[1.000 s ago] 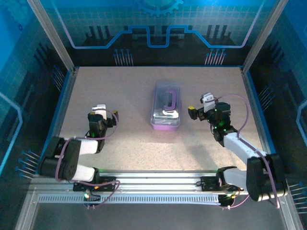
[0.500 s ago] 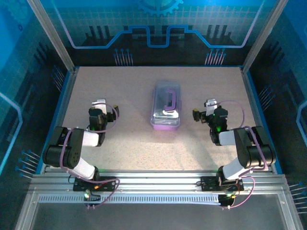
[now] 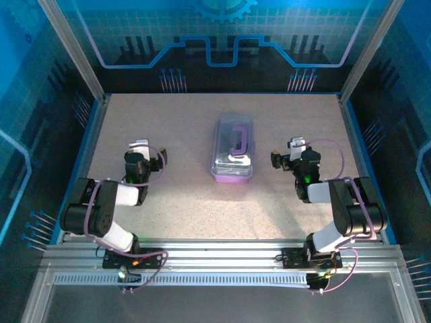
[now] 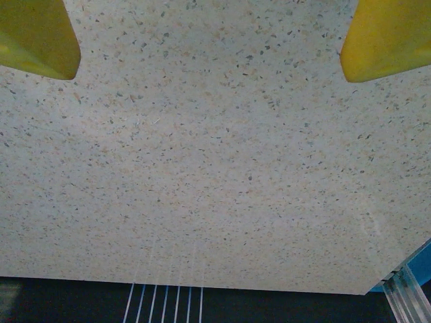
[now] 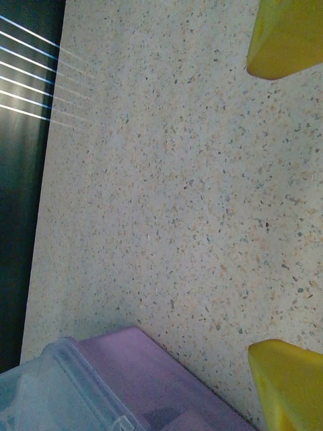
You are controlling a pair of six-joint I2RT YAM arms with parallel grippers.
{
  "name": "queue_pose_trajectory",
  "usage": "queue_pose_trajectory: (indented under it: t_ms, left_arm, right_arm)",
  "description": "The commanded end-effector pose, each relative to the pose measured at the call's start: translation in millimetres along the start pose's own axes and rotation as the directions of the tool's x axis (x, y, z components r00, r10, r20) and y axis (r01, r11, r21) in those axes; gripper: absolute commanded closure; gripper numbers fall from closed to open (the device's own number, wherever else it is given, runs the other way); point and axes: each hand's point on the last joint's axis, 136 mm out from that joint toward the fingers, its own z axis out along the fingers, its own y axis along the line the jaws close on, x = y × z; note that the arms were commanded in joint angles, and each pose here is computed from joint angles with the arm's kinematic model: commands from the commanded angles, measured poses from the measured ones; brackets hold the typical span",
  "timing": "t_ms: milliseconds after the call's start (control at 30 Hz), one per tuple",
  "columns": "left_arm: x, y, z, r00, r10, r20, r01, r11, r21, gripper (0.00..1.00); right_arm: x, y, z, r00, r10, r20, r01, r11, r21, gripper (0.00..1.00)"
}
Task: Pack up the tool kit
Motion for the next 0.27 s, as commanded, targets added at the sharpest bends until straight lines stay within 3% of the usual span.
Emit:
queue_pose_trajectory:
  t_ms: [0, 233]
  left_arm:
    - [-8.5, 0.6, 3.1, 0.999, -0.028, 0.019, 0.028, 1.0, 0.002, 0.01]
    - [-9.3, 0.4, 2.3, 0.999, -0.024, 0.025, 0.024, 1.0, 0.004, 0.01]
  right_arm:
    - [-7.7, -0.7, 0.8, 1.0, 0.0, 0.021, 0.0, 1.0, -0.006, 0.0]
    - [-7.8, 0.5, -1.2, 0.999, -0.021, 0.031, 0.021, 1.0, 0.02, 0.0]
